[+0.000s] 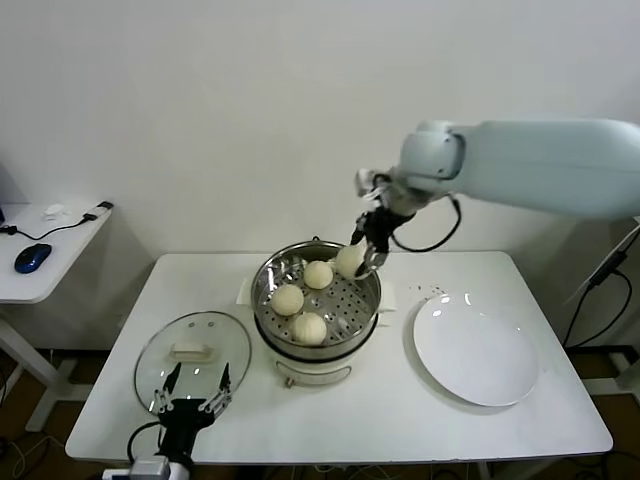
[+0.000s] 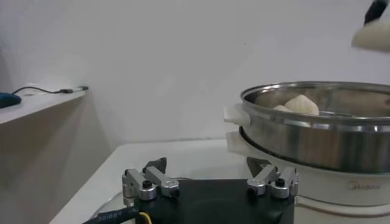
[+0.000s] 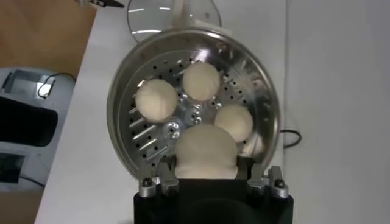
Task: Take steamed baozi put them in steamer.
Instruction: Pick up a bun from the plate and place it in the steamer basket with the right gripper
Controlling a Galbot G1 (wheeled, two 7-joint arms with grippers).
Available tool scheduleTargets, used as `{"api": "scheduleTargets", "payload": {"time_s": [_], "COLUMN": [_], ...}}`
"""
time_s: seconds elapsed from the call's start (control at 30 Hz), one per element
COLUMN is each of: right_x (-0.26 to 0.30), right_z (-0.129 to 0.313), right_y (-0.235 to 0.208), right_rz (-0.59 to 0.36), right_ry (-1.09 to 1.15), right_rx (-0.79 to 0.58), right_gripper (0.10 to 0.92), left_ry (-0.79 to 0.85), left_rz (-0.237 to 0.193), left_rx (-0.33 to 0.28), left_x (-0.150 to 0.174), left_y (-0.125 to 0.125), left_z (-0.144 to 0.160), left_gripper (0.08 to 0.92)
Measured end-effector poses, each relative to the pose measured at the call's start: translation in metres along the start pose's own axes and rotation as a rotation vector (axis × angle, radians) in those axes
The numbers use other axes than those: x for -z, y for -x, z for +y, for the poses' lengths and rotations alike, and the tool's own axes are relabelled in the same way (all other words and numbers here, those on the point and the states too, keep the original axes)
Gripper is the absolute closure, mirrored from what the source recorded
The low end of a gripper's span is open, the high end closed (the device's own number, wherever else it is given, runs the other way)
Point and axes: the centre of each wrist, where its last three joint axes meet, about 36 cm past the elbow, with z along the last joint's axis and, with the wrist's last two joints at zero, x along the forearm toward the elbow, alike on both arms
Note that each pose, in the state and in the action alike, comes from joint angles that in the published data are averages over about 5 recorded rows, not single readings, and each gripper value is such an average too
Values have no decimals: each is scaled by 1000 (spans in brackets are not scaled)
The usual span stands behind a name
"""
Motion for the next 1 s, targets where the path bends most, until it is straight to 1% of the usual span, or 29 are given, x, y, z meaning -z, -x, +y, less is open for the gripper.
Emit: {"api": "scheduleTargets", "payload": {"time_s": [0.33, 0.57, 0.67, 0.77, 0.83, 1.0], "right_x": [-5, -4, -3, -3, -5, -12], "right_z": [8, 12, 11, 9, 8, -3], "right_y": [70, 103, 109, 110, 108, 85], "right_rz": [77, 82, 74, 62, 51, -2], "right_ry": [24, 31, 32, 30, 28, 23], "right_rx": [15, 14, 12, 7, 9, 31], "right_gripper": [361, 357, 314, 241, 212, 200], "left_ry": [-1, -1, 0, 0, 0, 0], "left_rz": [4, 6, 5, 3, 3, 1], "left_rx": [-2, 0, 3, 4, 3, 2], "left_x": [-3, -4, -4, -3, -2, 1], "left_y": [4, 5, 5, 5, 4, 3], "left_z": [1, 1, 2, 2, 2, 2], "left_gripper": [177, 177, 177, 177, 177, 177]}}
